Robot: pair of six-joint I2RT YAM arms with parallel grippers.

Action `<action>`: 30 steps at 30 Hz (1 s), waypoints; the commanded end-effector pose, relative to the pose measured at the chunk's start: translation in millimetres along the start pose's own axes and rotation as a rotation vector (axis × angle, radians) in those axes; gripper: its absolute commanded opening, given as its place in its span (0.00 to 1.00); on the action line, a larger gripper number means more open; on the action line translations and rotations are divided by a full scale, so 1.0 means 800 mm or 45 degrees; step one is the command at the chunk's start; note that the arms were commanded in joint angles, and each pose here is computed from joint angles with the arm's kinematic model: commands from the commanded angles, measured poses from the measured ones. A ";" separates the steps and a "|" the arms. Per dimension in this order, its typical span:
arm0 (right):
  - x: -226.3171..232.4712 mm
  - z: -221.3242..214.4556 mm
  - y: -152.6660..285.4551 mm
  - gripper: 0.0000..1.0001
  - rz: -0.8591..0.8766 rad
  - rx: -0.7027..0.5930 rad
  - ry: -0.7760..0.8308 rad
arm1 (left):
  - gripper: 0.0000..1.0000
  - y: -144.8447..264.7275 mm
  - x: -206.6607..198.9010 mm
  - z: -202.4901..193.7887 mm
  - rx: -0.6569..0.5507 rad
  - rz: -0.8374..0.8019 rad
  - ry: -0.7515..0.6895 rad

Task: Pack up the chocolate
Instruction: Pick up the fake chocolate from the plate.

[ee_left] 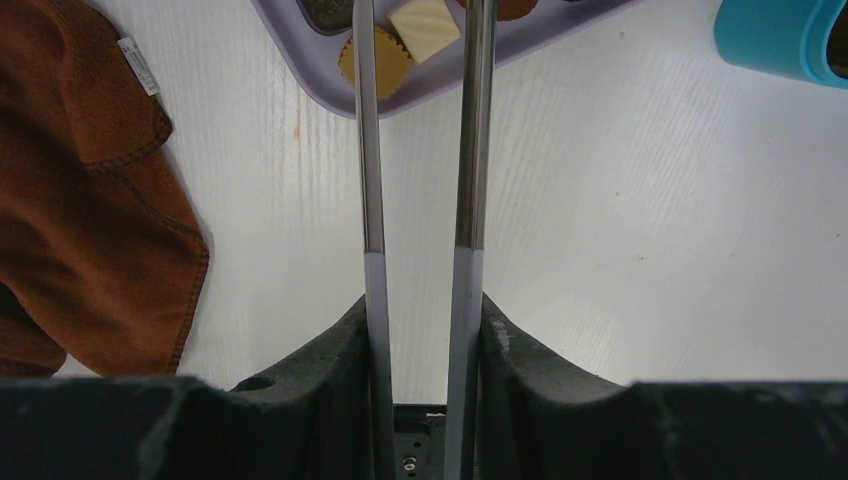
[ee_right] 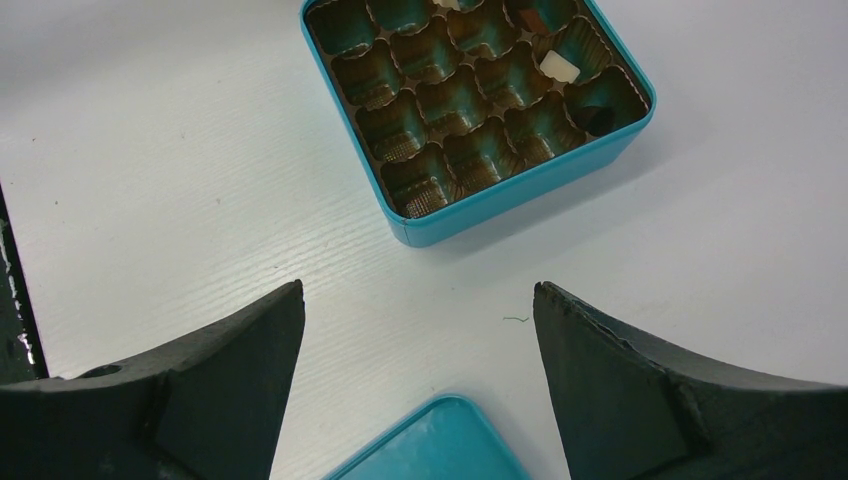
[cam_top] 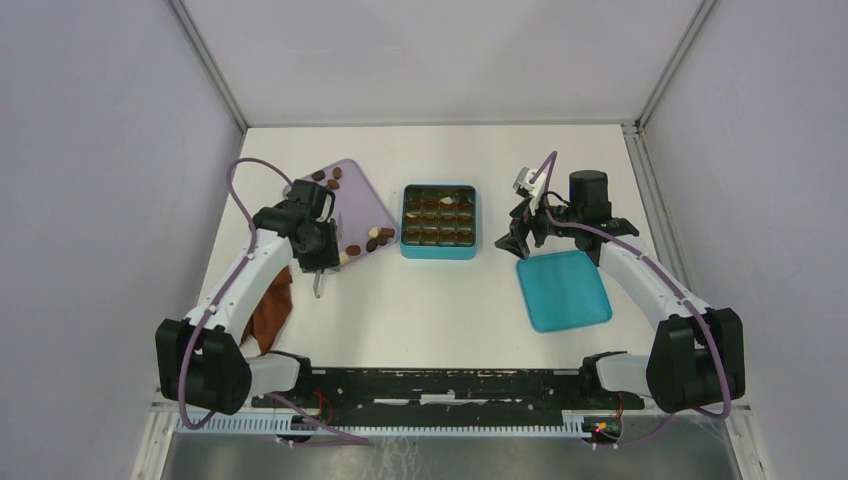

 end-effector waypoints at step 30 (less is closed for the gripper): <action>-0.011 0.032 0.007 0.90 -0.017 -0.075 0.092 | 0.44 -0.037 0.002 0.018 0.069 0.027 -0.014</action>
Point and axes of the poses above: each gripper's point midway between its finger pads, its own y axis back along the fingers, its own x axis along the line the jaws close on, z = x × y, the point moved 4 cm from there along y, back along the fingers, and after that the axes turned 10 degrees about y, right-handed, at the moved point
